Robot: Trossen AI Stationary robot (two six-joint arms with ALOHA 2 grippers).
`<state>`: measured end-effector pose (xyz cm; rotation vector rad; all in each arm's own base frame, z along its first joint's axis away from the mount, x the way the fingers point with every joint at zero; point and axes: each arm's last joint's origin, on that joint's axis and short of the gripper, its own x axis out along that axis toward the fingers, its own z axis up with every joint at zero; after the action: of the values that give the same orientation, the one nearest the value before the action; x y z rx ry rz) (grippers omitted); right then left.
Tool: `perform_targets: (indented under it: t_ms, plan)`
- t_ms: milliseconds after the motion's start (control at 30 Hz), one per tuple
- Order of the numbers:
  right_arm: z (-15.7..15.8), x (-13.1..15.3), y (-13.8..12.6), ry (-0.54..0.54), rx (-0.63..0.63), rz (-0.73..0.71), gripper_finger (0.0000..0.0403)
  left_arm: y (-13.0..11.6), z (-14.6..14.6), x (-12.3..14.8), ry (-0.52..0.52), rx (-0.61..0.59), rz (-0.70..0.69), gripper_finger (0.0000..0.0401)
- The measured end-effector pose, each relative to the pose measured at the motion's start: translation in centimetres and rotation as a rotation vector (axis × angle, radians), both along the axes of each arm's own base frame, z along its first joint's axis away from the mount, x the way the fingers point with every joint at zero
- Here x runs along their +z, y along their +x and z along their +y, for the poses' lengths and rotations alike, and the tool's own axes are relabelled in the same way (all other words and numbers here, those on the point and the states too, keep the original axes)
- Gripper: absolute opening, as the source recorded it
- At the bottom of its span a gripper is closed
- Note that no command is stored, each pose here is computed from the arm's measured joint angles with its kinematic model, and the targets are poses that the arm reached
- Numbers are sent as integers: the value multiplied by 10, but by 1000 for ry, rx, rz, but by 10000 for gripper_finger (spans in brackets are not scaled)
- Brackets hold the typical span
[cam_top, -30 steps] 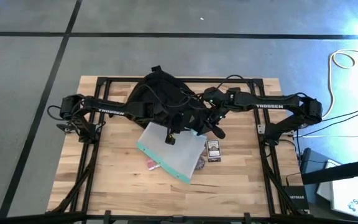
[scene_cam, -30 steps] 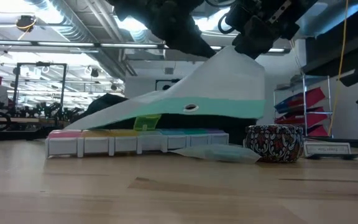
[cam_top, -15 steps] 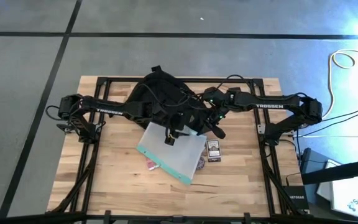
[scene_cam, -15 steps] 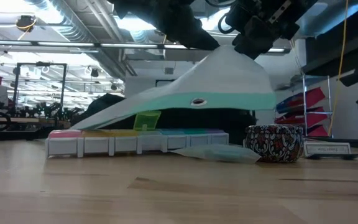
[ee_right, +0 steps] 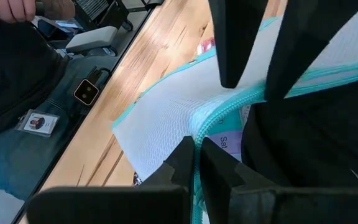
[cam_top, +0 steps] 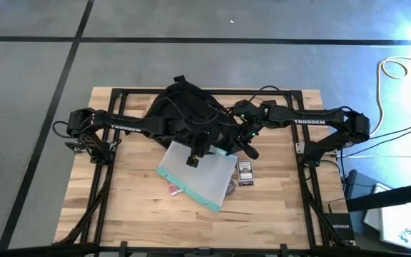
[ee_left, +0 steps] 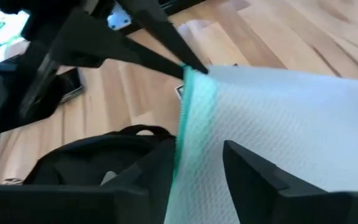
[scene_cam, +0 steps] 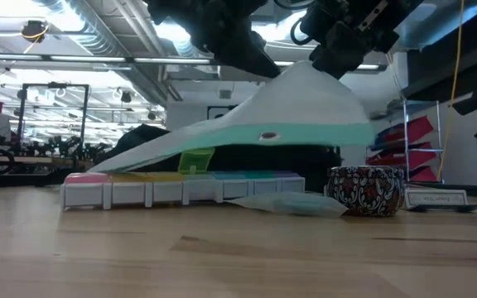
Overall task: Unpack backpack
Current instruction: Put the scented candle into the blue zip bag
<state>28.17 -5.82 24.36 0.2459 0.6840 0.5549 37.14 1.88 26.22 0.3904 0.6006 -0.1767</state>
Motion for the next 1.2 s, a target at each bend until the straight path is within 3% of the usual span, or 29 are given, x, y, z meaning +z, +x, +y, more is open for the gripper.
perform_targets:
  t_ms: [200,433,867,1000,1100,1200]
  plan:
    - [0,0,0,0,0,0,1,0,0,0,48,10,3,89]
    - [0,0,0,0,0,-1,1,0,-4,-1,76,-11,7,9]
    - [0,-1,-1,13,-9,21,1,0,-7,-1,131,35,11,1]
    - [-2,4,-2,-127,-5,-2,14,-8,-3,9,152,93,7,0]
    - [-6,22,-2,-277,-88,47,37,-19,1,26,148,122,-19,0]
    - [-9,37,-2,-352,-147,100,67,-33,4,43,130,148,-46,0]
